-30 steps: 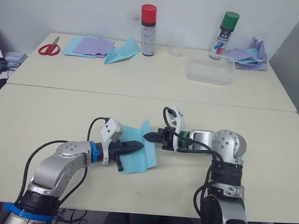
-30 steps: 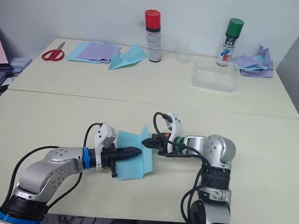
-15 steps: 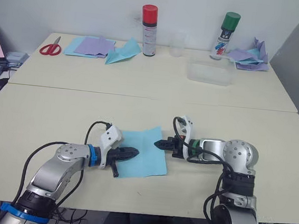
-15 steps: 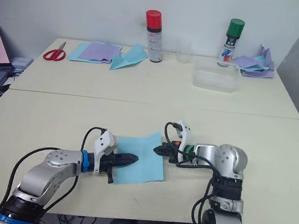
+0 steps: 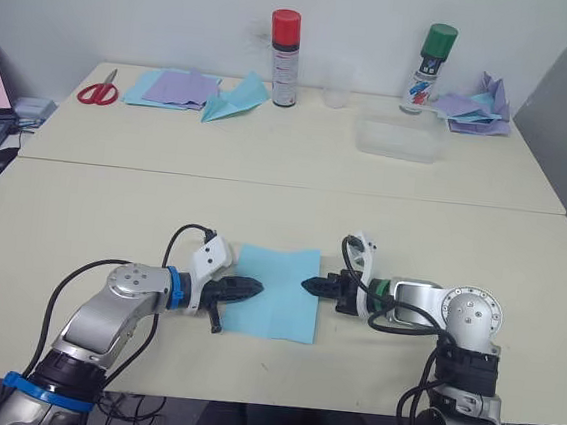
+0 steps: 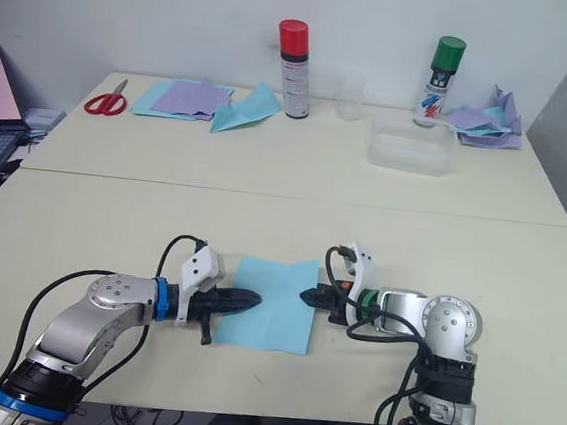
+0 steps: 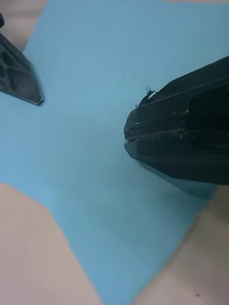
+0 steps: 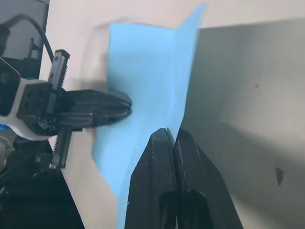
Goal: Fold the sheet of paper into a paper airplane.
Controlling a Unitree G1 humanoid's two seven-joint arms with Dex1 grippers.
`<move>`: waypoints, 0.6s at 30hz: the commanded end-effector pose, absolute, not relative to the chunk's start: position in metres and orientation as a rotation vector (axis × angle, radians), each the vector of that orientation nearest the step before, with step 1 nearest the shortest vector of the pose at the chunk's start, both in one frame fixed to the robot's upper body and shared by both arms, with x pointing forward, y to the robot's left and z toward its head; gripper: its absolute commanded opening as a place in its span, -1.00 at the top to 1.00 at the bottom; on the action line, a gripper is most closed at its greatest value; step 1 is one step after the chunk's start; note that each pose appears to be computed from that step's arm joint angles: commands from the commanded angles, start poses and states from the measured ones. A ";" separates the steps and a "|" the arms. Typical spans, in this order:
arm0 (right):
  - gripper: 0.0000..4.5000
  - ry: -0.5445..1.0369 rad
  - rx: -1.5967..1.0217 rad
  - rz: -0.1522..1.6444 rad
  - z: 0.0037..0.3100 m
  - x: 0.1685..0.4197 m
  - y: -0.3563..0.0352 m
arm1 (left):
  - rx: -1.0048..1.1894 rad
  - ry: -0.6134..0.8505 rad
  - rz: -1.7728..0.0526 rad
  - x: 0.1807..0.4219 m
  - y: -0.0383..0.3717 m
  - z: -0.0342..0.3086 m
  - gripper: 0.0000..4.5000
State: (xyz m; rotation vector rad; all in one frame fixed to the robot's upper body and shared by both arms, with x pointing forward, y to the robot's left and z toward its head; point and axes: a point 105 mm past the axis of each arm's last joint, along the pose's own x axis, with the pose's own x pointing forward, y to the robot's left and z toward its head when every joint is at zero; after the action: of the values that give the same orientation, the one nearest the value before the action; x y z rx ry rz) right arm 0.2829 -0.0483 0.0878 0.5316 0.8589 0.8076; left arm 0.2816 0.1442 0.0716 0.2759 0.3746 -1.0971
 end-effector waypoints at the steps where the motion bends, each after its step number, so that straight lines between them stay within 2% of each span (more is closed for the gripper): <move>1: 0.99 0.823 0.511 0.804 0.096 0.284 -0.052 | 0.318 0.437 -1.085 0.279 0.150 0.055 1.00; 6: 0.99 0.815 0.413 0.765 0.091 0.287 -0.059 | 0.304 0.448 -1.098 0.276 0.143 0.048 1.00; 14: 0.99 0.726 0.401 0.760 0.097 0.304 -0.059 | 0.272 0.431 -1.097 0.273 0.137 0.051 1.00; 18: 0.99 0.729 0.397 0.773 0.097 0.304 -0.058 | 0.282 0.433 -1.087 0.275 0.140 0.051 1.00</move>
State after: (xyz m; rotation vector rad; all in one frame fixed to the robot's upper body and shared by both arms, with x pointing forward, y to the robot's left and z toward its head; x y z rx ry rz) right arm 0.2977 -0.0528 0.0880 0.4137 0.7751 0.7855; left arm 0.2813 0.1373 0.0676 0.2911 0.3557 -1.0863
